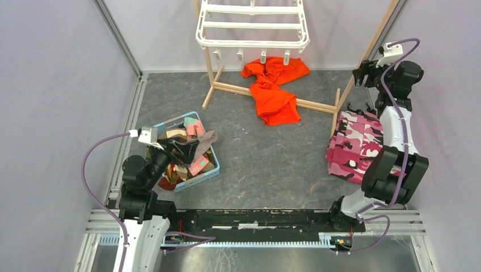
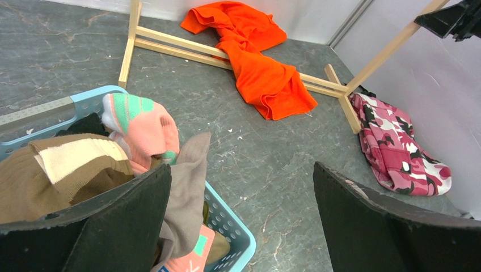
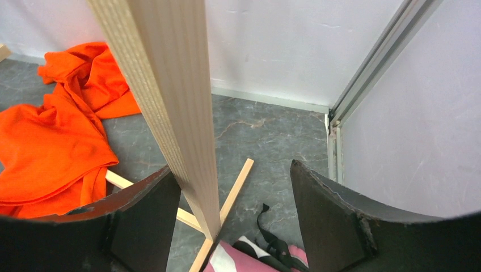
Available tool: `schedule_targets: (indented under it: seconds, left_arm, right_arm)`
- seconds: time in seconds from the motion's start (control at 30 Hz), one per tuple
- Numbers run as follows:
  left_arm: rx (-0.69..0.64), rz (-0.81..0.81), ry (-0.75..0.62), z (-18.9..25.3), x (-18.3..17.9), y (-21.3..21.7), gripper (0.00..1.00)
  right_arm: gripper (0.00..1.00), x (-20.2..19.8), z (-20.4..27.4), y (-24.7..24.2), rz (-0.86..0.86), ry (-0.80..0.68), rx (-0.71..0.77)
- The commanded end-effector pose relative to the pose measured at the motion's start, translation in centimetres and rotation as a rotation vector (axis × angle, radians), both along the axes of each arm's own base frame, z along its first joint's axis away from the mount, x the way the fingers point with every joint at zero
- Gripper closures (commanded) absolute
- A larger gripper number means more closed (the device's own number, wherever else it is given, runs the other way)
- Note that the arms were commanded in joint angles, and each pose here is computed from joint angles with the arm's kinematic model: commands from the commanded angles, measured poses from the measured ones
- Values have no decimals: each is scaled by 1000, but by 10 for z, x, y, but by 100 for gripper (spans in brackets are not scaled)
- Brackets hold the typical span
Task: Clip the socks to the hanger
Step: Move the clothesline to the corner of the board.
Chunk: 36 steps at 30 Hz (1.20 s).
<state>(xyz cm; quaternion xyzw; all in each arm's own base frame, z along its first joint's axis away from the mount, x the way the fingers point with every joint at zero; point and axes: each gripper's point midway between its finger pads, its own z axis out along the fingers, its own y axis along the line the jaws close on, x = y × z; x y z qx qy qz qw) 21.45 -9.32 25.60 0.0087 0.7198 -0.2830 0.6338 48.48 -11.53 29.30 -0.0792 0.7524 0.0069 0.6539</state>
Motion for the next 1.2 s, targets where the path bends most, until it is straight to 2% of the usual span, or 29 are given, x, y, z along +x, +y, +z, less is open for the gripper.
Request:
schedule_targets:
  seconds: [0.0, 0.2, 0.4, 0.57, 0.73, 0.83, 0.87, 0.93, 1.07, 1.17]
  left_arm:
    - [36, -12, -51, 7, 3, 0, 0]
    - [35, -18, -58, 9, 1, 0, 0]
    - [32, -26, -65, 10, -1, -2, 0]
    - [21, -34, -64, 12, -2, -3, 0]
    - [-2, -39, -59, 16, -3, -5, 0]
    - [-16, -56, -45, 21, -5, -8, 0]
    - [-22, -67, -38, 23, -7, -10, 1]
    - [-28, -101, -33, 33, -11, -15, 0]
    - [-79, -126, -9, 44, -17, -20, 0]
    - [-137, -176, 46, 41, -20, -30, 0]
  right_arm:
    - [22, 4, 47, -24, -74, -116, -43]
    - [2, -27, 38, -15, 26, -105, -35]
    - [2, -84, 20, -2, 67, -95, -76]
    - [2, -133, 3, 25, 185, -26, -122]
    - [2, -187, -5, 87, 423, -18, -132]
    - [2, -215, -2, 124, 601, -71, -120]
    - [2, -231, -5, 143, 707, -92, -94]
    - [2, -255, -12, 164, 816, -148, -139]
    - [2, -264, -15, 186, 916, -136, -21]
    - [2, -264, -26, 190, 942, -137, -44]
